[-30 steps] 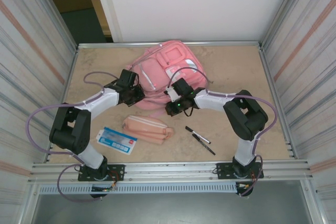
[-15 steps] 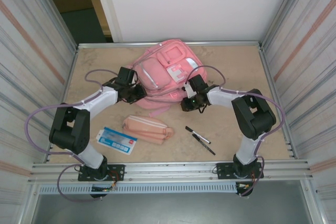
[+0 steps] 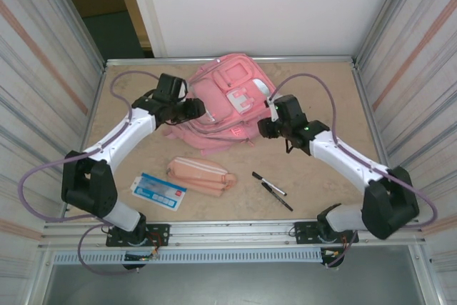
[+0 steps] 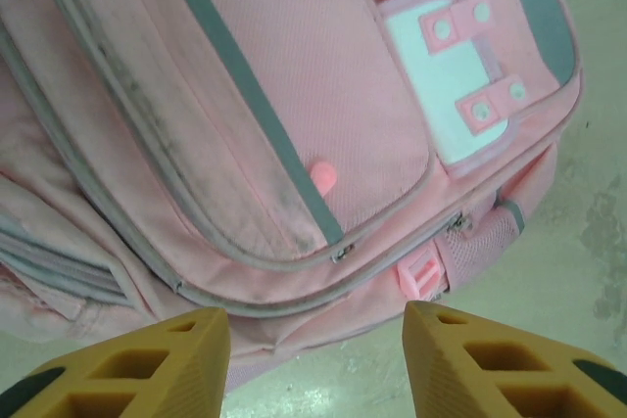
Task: Pack the student bag
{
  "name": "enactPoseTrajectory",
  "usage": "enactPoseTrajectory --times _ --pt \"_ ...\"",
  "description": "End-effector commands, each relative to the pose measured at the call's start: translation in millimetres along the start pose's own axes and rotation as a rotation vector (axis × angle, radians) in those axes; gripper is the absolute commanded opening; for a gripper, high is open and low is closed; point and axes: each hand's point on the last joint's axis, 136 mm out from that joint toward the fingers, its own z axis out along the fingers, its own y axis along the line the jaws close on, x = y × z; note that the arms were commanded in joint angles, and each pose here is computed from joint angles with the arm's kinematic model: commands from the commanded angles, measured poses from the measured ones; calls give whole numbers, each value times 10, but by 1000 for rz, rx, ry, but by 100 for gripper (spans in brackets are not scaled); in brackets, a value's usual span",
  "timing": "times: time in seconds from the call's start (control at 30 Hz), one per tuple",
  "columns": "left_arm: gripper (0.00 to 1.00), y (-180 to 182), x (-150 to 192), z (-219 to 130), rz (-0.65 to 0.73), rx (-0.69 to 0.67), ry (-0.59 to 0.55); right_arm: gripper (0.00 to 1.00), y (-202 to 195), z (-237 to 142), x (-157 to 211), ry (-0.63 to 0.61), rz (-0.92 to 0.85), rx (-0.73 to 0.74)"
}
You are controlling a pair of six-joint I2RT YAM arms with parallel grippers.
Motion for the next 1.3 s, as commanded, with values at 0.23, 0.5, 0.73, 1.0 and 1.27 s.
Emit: enactPoseTrajectory --times 0.23,0.5,0.73,1.0,1.27 --pt "53 310 -68 493 -75 -138 55 99 -327 -291 -157 -76 215 -17" --pt "47 443 -265 782 -220 -83 -15 100 78 131 55 102 148 -167" --pt "3 72 -444 615 -185 54 -19 88 265 538 203 269 50 -224" --pt "0 -246 -472 243 -142 158 -39 79 349 869 235 416 4 -335" --pt "0 -461 -470 275 -145 237 -7 64 305 1105 443 534 -73 -344"
